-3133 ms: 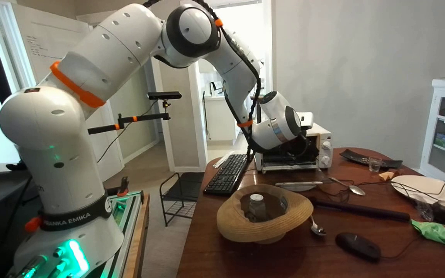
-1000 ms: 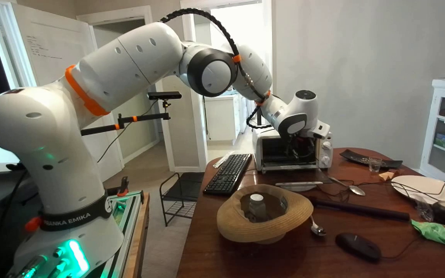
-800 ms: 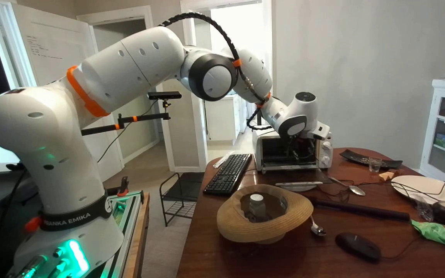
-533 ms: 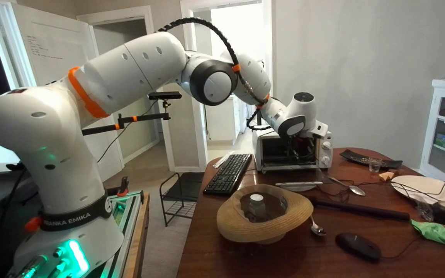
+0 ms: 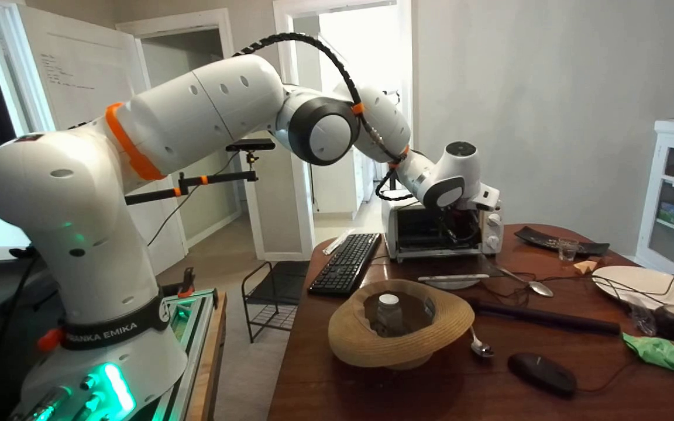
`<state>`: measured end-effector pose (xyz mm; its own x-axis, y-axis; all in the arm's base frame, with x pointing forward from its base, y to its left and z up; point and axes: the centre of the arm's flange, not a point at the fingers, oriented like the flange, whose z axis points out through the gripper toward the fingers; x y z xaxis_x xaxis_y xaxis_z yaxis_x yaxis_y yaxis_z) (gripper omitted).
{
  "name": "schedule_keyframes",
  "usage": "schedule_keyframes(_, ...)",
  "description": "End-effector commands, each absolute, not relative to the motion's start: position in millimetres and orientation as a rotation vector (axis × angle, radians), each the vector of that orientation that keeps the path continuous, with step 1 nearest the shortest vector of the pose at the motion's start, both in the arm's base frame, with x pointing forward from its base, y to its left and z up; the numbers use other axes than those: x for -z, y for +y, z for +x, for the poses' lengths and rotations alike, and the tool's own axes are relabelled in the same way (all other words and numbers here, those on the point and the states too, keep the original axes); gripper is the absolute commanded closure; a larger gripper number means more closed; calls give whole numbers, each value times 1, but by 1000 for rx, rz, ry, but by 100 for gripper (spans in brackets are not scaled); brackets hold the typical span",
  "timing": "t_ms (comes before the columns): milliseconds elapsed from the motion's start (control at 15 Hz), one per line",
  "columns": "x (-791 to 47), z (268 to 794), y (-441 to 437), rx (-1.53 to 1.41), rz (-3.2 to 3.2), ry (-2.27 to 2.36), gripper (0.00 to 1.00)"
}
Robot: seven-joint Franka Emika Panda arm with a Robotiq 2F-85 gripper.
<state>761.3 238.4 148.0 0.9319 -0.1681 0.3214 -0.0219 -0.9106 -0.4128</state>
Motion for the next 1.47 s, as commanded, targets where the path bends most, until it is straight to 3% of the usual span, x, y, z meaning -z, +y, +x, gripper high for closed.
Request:
schedule_keyframes(0,-164,749,242,536,-2653,127,0)
schedule_keyframes(67,-167,746,243,548,-2644,124,25)
schedule_keyframes(200,-173,739,242,583,-2631,117,27)
schedule_keyframes(267,-178,735,241,612,-2624,120,33)
schedule_keyframes(800,-196,711,226,708,-2579,213,98)
schedule_keyframes(1400,-170,707,164,760,-2436,393,100)
